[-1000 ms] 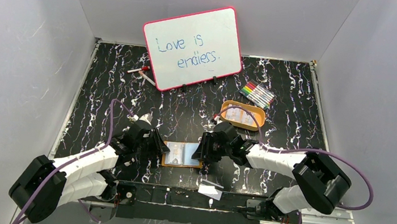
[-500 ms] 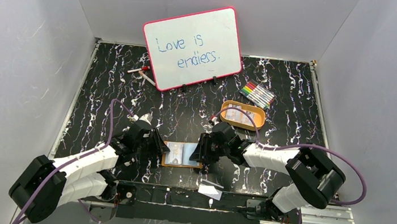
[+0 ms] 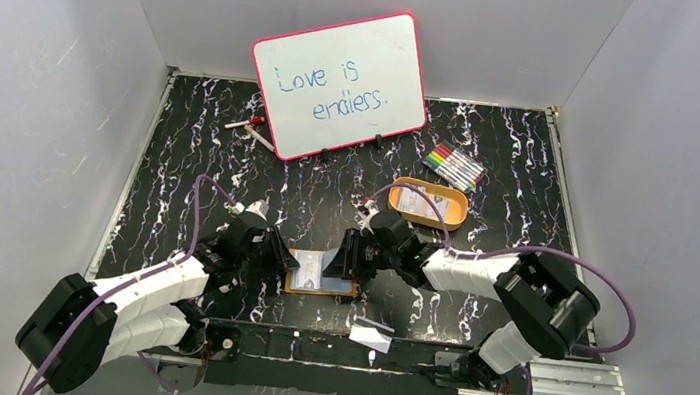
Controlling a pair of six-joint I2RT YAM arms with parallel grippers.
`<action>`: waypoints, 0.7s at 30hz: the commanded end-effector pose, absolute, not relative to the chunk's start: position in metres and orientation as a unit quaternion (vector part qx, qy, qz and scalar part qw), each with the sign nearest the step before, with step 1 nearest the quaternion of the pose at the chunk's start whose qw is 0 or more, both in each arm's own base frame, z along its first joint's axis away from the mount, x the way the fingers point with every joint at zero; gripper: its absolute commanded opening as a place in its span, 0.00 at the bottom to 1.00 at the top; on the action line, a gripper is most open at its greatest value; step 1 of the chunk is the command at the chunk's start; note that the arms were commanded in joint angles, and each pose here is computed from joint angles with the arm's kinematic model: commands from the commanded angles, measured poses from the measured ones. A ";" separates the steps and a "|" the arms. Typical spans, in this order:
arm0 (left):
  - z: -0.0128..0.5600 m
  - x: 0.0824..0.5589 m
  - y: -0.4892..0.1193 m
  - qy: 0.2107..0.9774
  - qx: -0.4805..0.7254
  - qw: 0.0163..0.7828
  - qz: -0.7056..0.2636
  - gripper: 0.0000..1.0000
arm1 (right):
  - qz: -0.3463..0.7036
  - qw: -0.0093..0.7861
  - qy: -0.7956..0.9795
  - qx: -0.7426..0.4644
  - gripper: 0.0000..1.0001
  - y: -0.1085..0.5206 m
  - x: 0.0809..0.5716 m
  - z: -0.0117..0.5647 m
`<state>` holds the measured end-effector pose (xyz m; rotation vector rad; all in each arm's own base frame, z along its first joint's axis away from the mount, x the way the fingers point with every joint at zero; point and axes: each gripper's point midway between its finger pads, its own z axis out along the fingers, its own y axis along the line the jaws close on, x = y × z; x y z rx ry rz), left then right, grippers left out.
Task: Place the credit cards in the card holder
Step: Turn over the card slot in the card holder.
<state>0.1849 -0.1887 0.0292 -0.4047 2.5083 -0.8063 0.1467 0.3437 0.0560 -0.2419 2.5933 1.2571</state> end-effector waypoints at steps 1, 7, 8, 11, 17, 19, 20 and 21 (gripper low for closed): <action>0.032 0.184 -0.187 0.914 -0.147 0.239 -0.293 0.25 | 0.486 0.142 0.854 -0.122 0.46 0.377 0.152 0.089; 0.035 0.185 -0.181 0.917 -0.152 0.244 -0.276 0.25 | 0.492 0.126 0.848 -0.150 0.48 0.399 0.148 0.087; 0.037 0.187 -0.179 0.917 -0.154 0.249 -0.271 0.25 | 0.493 0.124 0.847 -0.152 0.49 0.401 0.148 0.086; 0.046 0.192 -0.170 0.913 -0.170 0.271 -0.253 0.25 | 0.494 0.116 0.847 -0.158 0.49 0.406 0.146 0.082; 0.075 0.205 -0.157 0.896 -0.187 0.323 -0.241 0.27 | 0.489 0.126 0.846 -0.171 0.50 0.407 0.148 0.086; 0.086 0.209 -0.157 0.890 -0.186 0.336 -0.246 0.27 | 0.485 0.126 0.848 -0.172 0.50 0.407 0.150 0.087; 0.091 0.211 -0.157 0.887 -0.185 0.341 -0.248 0.28 | 0.485 0.130 0.847 -0.175 0.50 0.407 0.150 0.090; 0.096 0.212 -0.158 0.885 -0.182 0.346 -0.251 0.28 | 0.483 0.141 0.846 -0.177 0.49 0.407 0.153 0.095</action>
